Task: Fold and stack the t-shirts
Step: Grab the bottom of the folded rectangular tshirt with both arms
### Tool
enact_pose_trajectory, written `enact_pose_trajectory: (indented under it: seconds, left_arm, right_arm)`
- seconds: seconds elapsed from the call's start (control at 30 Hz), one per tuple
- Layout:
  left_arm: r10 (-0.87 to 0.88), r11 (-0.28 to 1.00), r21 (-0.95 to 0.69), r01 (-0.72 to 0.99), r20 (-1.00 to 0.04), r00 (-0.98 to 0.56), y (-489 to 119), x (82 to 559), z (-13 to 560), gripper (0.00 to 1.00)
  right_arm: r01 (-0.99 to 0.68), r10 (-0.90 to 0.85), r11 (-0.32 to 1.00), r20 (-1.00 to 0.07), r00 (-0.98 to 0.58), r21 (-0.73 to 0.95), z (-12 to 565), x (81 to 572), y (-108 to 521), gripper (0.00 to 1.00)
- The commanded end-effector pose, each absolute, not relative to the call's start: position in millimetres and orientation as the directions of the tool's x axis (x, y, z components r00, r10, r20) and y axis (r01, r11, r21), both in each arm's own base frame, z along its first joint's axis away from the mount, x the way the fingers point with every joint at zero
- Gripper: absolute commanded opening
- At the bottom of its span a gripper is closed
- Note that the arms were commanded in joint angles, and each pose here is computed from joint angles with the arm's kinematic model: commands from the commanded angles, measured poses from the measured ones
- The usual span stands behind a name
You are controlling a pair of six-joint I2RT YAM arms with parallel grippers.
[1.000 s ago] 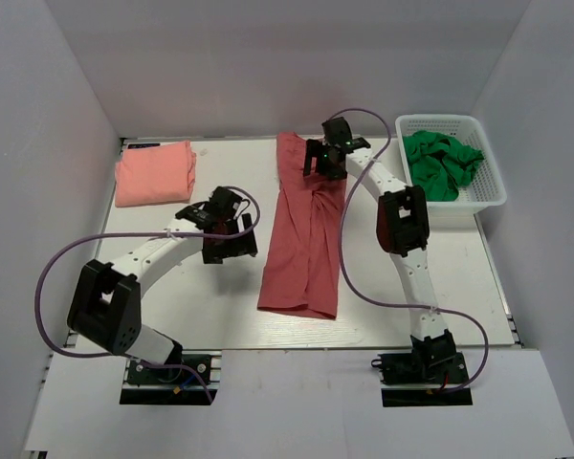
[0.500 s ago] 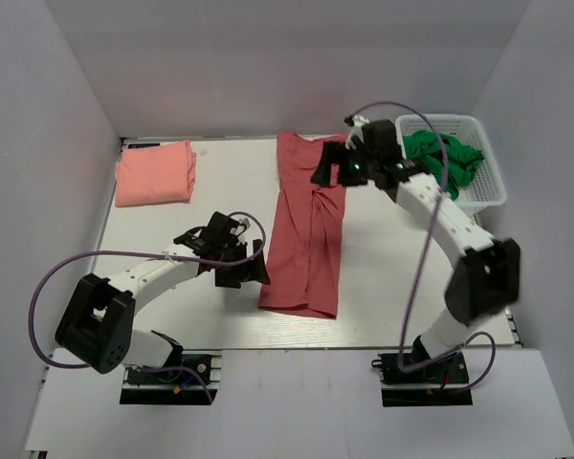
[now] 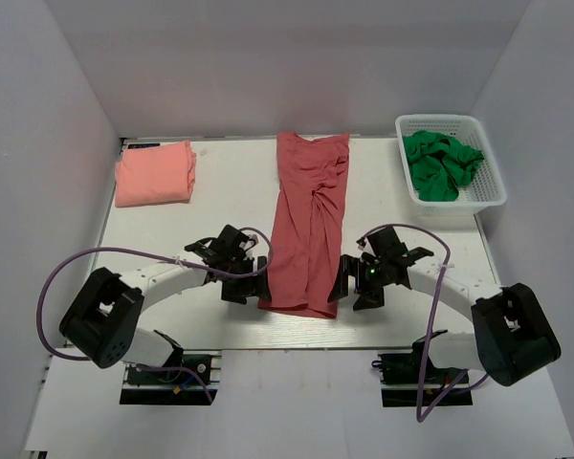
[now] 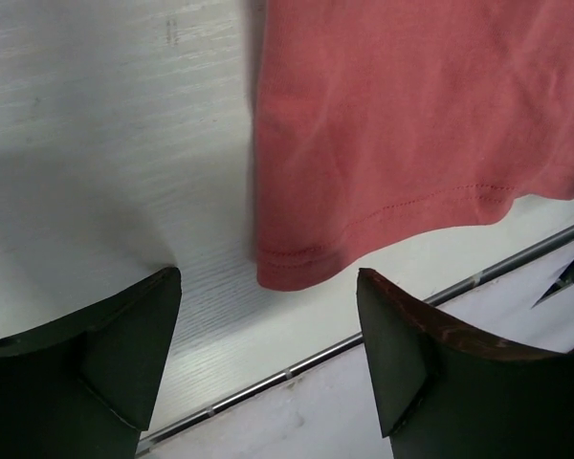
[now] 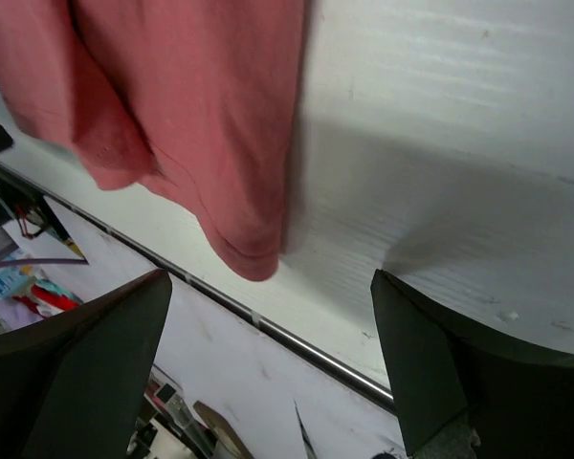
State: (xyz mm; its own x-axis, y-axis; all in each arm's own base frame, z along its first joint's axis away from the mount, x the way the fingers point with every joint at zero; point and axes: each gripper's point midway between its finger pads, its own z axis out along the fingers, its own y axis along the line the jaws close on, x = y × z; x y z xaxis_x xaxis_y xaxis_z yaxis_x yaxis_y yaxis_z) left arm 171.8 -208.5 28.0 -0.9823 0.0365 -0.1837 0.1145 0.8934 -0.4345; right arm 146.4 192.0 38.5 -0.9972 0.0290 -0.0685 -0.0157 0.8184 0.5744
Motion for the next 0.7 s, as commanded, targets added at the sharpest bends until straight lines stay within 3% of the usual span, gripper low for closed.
enact_pose_trajectory:
  seconds: [0.0, 0.1, 0.13, 0.23, 0.33, 0.47, 0.5, 0.63, 0.67]
  left_arm:
    - [0.045, 0.904, -0.410, 0.120, -0.188, -0.981, -208.2, 170.8, 18.4, 0.84]
    - [0.055, 0.906, -0.405, 0.124, -0.178, -0.983, -210.5, 169.8, 15.8, 0.76]
    - [0.056, 0.908, -0.401, 0.121, -0.170, -0.984, -210.0, 169.2, 13.6, 0.68]
    - [0.074, 0.906, -0.401, 0.138, -0.170, -0.983, -214.5, 167.2, 13.8, 0.57]
    - [0.084, 0.907, -0.396, 0.143, -0.161, -0.983, -214.5, 163.2, 13.2, 0.57]
    - [0.097, 0.910, -0.387, 0.146, -0.145, -0.985, -215.0, 159.3, 8.5, 0.46]
    - [0.098, 0.913, -0.383, 0.144, -0.137, -0.986, -214.4, 158.5, 6.3, 0.45]
    - [0.108, 0.916, -0.374, 0.147, -0.122, -0.987, -217.6, 158.8, 2.2, 0.38]
    - [0.107, 0.913, -0.380, 0.150, -0.132, -0.985, -220.5, 162.3, 5.2, 0.29]
  right_arm:
    - [-0.046, 0.054, 0.789, -0.144, -0.988, 0.613, 53.5, 166.7, 207.5, 0.91]
    - [-0.016, 0.051, 0.794, -0.093, -0.994, 0.608, 41.7, 158.3, 210.0, 0.88]
    - [0.001, 0.046, 0.795, -0.058, -0.997, 0.606, 33.1, 152.9, 210.7, 0.88]
    - [0.033, 0.037, 0.793, 0.006, -0.999, 0.608, 26.5, 141.9, 213.7, 0.80]
    - [0.036, 0.028, 0.808, 0.024, -0.999, 0.588, 24.4, 134.9, 211.3, 0.72]
    - [0.036, 0.025, 0.812, 0.026, -0.999, 0.582, 22.3, 134.7, 212.3, 0.51]
    - [0.035, 0.022, 0.811, 0.029, -0.999, 0.584, 21.9, 134.2, 213.4, 0.39]
    - [0.016, 0.008, 0.817, 0.016, -1.000, 0.576, 20.3, 141.4, 215.2, 0.27]
    - [0.013, -0.004, 0.813, 0.027, -1.000, 0.581, 20.4, 140.5, 217.9, 0.25]
